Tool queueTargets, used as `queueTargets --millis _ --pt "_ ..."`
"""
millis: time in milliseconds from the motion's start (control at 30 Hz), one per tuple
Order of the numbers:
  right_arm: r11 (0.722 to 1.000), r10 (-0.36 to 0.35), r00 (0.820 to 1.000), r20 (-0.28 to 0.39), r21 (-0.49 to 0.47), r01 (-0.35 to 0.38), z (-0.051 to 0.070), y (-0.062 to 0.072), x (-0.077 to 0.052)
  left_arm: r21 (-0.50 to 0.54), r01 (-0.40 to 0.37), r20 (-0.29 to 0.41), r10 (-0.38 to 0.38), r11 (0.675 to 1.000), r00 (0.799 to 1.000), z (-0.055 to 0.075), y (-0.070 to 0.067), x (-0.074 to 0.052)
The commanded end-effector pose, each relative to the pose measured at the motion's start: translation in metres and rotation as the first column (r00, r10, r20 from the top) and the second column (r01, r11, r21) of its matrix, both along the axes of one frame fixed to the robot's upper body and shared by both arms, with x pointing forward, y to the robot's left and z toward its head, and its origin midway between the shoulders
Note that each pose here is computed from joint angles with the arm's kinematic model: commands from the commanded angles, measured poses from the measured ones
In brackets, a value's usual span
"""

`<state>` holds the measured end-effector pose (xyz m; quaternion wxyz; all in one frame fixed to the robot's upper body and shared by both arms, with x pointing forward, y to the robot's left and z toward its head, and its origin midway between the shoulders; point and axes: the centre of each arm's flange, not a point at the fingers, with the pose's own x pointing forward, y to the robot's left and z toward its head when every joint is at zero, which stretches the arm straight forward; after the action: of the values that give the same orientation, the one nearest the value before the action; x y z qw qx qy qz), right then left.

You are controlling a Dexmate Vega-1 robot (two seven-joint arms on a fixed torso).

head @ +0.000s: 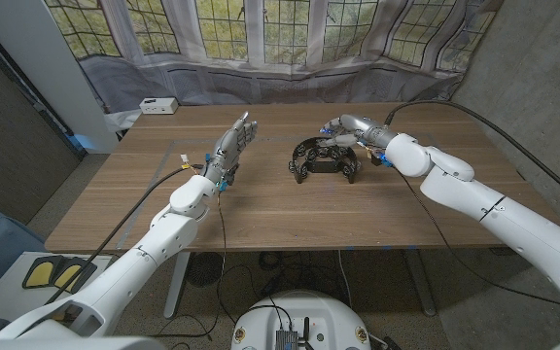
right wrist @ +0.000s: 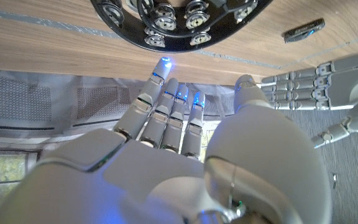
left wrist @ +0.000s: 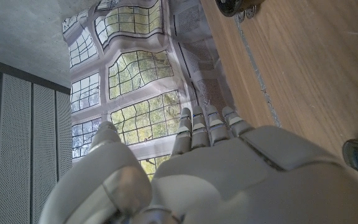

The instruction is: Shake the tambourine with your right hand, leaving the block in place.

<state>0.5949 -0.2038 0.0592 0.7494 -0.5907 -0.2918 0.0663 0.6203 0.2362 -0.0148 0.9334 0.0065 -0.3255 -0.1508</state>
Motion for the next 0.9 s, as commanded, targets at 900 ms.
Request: queueTargets --millis 900 --pt "0.807 0.259 0.961 0.098 0.525 -0.271 0.003 -0.070 -0.017 -0.008 -0.024 0.008 0.024 1.000 1.000 0.006 -0.007 0.001"
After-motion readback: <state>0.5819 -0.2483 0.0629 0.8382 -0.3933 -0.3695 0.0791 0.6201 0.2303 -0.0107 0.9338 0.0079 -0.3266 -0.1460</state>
